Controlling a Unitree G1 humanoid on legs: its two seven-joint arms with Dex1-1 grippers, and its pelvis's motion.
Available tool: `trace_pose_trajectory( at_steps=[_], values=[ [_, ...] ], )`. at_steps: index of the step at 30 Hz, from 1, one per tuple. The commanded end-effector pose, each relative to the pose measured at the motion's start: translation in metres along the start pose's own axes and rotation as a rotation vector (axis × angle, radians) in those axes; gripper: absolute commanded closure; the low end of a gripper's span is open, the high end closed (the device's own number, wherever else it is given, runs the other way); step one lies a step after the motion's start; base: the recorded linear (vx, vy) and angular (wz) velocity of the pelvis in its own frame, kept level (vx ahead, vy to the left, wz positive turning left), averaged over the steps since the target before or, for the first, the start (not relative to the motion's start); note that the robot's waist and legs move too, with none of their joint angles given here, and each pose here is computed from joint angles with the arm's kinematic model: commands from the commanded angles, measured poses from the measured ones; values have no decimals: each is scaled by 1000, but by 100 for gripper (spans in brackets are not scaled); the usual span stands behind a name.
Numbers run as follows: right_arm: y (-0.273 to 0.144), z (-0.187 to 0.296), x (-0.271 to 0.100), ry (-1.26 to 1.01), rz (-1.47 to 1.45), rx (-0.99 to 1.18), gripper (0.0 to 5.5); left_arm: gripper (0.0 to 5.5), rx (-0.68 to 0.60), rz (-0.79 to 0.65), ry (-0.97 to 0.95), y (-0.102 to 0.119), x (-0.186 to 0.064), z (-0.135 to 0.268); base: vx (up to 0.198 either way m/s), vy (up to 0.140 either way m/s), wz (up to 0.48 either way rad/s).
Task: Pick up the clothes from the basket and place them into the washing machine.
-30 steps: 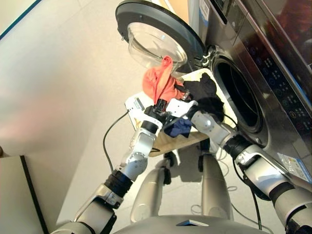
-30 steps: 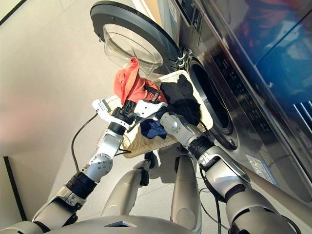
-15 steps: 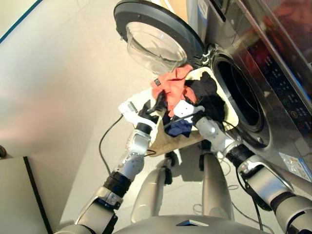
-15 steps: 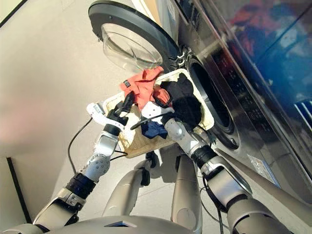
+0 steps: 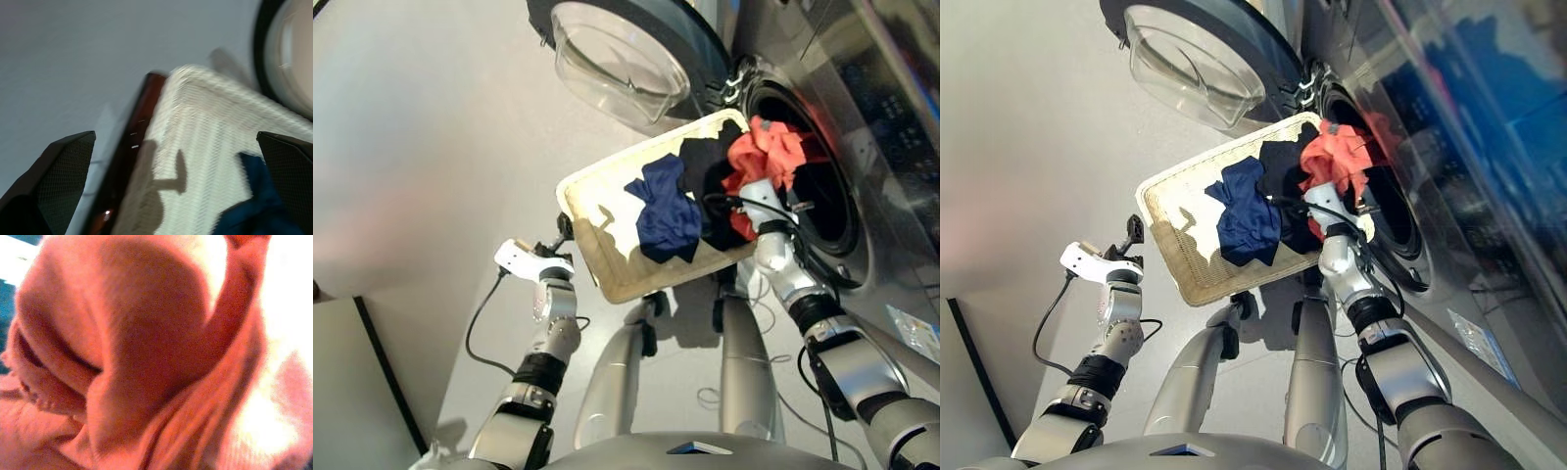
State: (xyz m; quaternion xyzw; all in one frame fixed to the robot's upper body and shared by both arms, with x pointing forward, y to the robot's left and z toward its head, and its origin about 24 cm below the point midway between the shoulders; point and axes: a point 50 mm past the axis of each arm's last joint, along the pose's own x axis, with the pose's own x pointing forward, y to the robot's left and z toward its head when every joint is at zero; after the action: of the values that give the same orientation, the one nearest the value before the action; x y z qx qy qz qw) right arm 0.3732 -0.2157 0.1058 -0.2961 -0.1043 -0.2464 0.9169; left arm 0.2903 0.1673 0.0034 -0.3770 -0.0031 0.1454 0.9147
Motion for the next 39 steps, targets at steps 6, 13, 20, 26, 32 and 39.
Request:
trace_pose_trajectory(
  at_steps=[6, 13, 20, 26, 32, 39],
  values=[
    [-150, 64, 89, 16, -662, 250, 550, 0, 117, 37, -59, 26, 0, 22, 26, 27, 145],
    [-246, 91, 92, -40, -1034, 375, 550, 0, 104, 42, -39, 22, 2, 20, 30, -1, 42],
    [-240, 86, 94, -88, -880, 456, 0, 0, 81, -31, -93, 4, 8, 31, 0, 0, 0],
    [-160, 55, 92, -52, -392, 658, 0, 0, 147, -164, -74, -10, 13, 35, 0, 0, 0],
    [-80, 73, 77, -118, -4, 676, 0, 0, 274, -327, -108, -44, 30, 47, -9, -6, -11],
    [-13, 107, 34, -289, 359, 684, 0, 0, 299, -392, -105, -83, 46, 42, -50, -27, -23]
  ],
)
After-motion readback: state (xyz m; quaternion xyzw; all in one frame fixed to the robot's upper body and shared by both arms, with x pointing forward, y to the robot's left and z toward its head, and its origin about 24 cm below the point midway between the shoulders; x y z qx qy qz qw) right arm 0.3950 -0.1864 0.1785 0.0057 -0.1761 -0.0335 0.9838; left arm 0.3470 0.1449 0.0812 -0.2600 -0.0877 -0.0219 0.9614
